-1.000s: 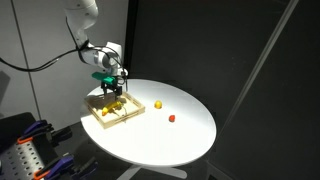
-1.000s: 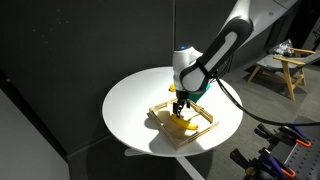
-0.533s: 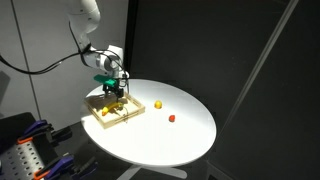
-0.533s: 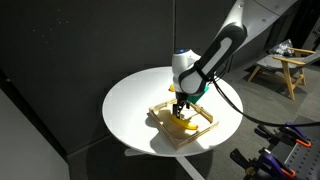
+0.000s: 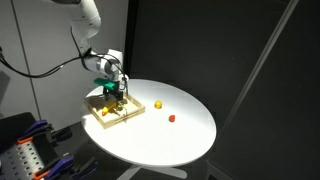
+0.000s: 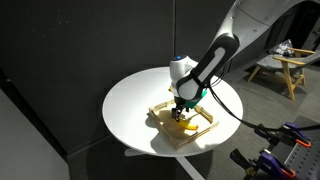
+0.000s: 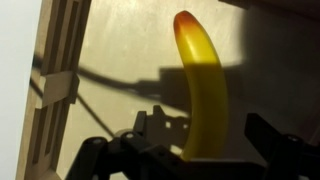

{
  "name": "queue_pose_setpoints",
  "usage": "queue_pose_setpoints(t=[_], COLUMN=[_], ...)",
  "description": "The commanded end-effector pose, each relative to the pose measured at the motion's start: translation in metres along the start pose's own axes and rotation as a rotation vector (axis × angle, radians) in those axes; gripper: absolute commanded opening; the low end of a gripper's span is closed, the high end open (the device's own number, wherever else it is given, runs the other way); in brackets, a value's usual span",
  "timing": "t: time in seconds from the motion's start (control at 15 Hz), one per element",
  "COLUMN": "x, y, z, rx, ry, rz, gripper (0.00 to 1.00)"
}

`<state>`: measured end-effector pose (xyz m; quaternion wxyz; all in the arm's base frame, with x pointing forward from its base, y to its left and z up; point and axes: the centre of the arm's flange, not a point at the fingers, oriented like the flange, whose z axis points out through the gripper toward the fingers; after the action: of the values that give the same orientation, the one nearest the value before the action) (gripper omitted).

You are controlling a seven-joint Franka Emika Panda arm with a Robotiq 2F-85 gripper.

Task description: Put the banana on the table

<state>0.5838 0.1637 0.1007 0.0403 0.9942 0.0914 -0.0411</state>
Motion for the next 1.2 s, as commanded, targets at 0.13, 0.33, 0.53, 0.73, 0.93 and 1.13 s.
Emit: queue_pose_setpoints(t=[0.13, 0.33, 0.53, 0.73, 0.93, 1.13], x=[0.011, 0.013, 0.014, 0.015, 0.015, 0.016], y=[-0.009, -0.009, -0.008, -0.008, -0.008, -0.007], z=[0.006, 0.011, 0.015, 0.019, 0.021, 0.021], rx=[-0.031, -0.035, -0.036, -0.037, -0.036, -0.037], ry=[0.011, 0.008, 0.005, 0.002, -0.002, 0.0], rz=[0.0, -0.001, -0.001, 0.0, 0.0, 0.001], gripper=[1.0, 1.0, 1.0, 1.0, 1.0, 0.67])
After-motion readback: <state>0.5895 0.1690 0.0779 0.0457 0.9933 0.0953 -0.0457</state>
